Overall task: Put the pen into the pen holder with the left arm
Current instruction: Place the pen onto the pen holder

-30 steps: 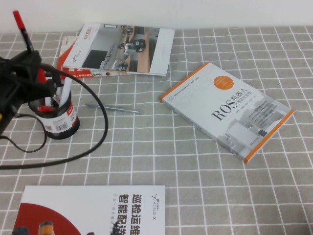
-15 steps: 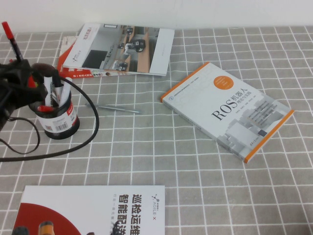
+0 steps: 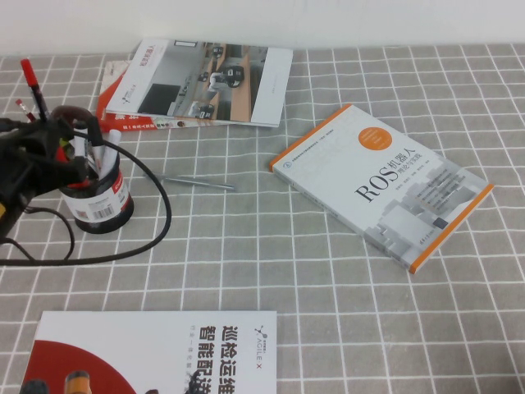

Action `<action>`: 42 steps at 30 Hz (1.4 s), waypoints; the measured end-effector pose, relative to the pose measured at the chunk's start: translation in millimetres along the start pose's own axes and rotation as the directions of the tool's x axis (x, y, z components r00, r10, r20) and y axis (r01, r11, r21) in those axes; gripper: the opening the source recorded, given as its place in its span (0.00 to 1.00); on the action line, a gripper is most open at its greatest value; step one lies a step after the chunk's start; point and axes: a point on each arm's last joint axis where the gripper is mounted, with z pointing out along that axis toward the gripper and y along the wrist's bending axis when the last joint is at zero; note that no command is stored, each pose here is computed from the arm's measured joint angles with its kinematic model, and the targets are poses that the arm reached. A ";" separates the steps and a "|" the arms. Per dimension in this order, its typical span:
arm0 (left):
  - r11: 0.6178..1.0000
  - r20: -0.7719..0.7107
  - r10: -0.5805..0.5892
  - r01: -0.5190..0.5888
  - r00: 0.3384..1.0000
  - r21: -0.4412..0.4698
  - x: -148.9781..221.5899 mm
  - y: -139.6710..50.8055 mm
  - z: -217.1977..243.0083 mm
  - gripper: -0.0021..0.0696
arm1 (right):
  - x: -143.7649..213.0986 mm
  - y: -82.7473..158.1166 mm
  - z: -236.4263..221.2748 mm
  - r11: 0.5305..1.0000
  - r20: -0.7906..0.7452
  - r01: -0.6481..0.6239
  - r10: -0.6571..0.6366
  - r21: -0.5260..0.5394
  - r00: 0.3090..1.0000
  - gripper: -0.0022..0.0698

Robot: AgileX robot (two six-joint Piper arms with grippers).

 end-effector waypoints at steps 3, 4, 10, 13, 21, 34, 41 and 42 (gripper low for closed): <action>1.000 0.000 0.009 -0.009 1.000 -0.010 -0.1 2.9 -0.3 0.11 | 0.0 0.0 0.0 1.000 0.000 0.000 0.000 0.000 1.000 0.01; 1.000 0.000 0.010 -0.010 1.000 -0.012 -0.1 3.5 -0.3 0.11 | 0.0 0.0 0.0 1.000 0.000 0.000 0.000 0.000 1.000 0.01; 1.000 0.001 0.008 -0.008 1.000 -0.028 -0.3 8.1 -0.8 0.11 | 0.0 0.0 0.0 1.000 0.000 0.000 0.000 0.000 1.000 0.01; 1.000 -0.005 0.007 -0.007 1.000 -0.030 1.3 8.8 -0.5 0.11 | 0.0 0.0 0.0 1.000 0.000 0.000 0.000 0.000 1.000 0.01; 1.000 -0.038 -0.001 0.000 0.999 -0.027 10.7 9.6 4.3 0.11 | 0.0 0.0 0.0 1.000 0.000 0.000 0.000 0.000 1.000 0.01; 1.000 0.010 -0.021 0.021 1.000 0.001 9.6 7.5 6.9 0.11 | 0.0 0.0 0.0 1.000 0.000 0.000 0.000 0.000 1.000 0.01; 1.000 -0.008 -0.020 0.020 1.000 -0.001 12.0 7.8 7.4 0.15 | 0.0 0.0 0.0 1.000 0.000 0.000 0.000 0.000 1.000 0.01; 1.000 -0.011 -0.020 0.020 1.000 -0.002 12.3 7.8 7.4 0.16 | 0.0 0.0 0.0 1.000 0.000 0.000 0.000 0.000 1.000 0.01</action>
